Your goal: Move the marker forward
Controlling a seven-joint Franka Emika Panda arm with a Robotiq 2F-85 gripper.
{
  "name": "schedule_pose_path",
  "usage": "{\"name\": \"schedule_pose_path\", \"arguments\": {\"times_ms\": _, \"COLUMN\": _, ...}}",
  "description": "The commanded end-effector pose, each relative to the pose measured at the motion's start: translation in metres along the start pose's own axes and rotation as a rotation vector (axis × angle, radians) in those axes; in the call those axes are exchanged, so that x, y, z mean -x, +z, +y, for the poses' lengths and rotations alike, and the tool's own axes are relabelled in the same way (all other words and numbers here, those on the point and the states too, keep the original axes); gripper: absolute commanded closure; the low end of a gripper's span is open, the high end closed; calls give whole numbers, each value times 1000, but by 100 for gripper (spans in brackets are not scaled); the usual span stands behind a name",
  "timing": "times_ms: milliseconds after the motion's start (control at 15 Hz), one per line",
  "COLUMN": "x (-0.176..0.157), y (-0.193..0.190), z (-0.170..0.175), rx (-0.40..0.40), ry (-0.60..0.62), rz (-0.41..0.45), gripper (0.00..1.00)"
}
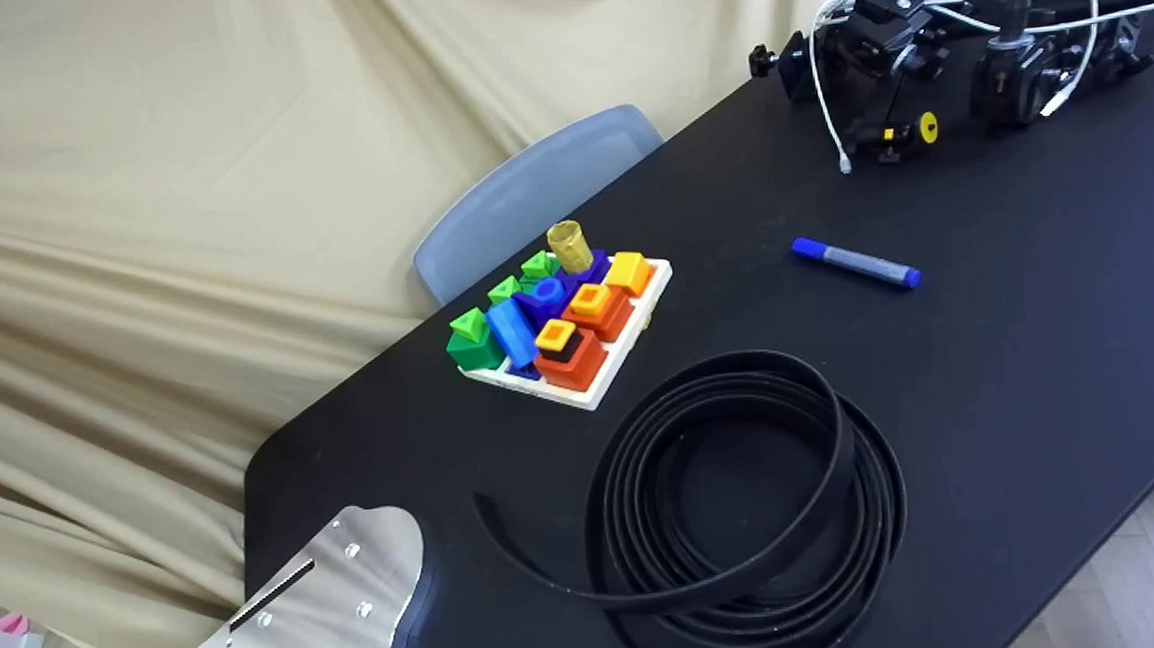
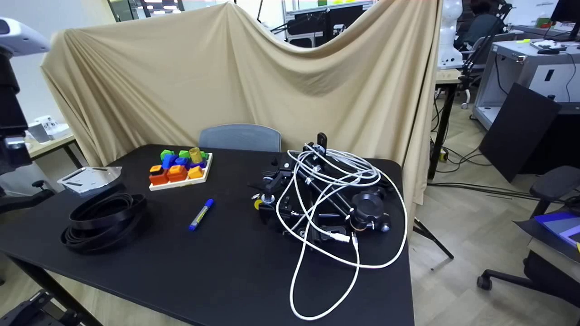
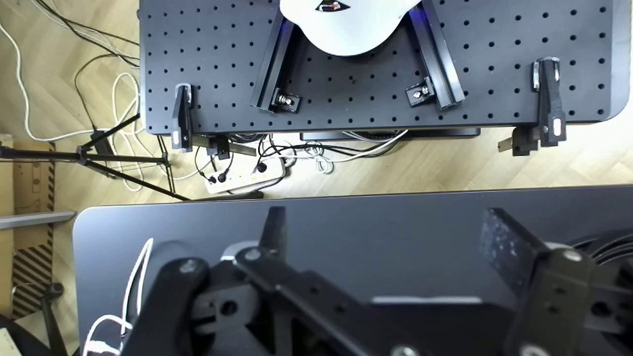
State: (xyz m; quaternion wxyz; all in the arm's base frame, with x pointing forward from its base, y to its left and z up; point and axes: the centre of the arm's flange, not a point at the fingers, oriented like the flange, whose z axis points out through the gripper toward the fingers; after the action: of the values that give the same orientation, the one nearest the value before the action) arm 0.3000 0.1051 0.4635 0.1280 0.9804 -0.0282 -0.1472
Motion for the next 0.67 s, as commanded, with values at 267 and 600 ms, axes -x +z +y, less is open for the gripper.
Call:
{"name": "schedule_pose_path", "arguments": {"times_ms": 267, "x": -18, "y": -1, "z": 14, "rx": -41, "ry": 26, "rz": 23, "gripper": 0}}
{"name": "schedule_pose_path", "arguments": {"times_ms": 600, "x": -89, "y": 11, "z": 54, "rx": -98, "ry": 60, "rz": 127, "gripper": 0}}
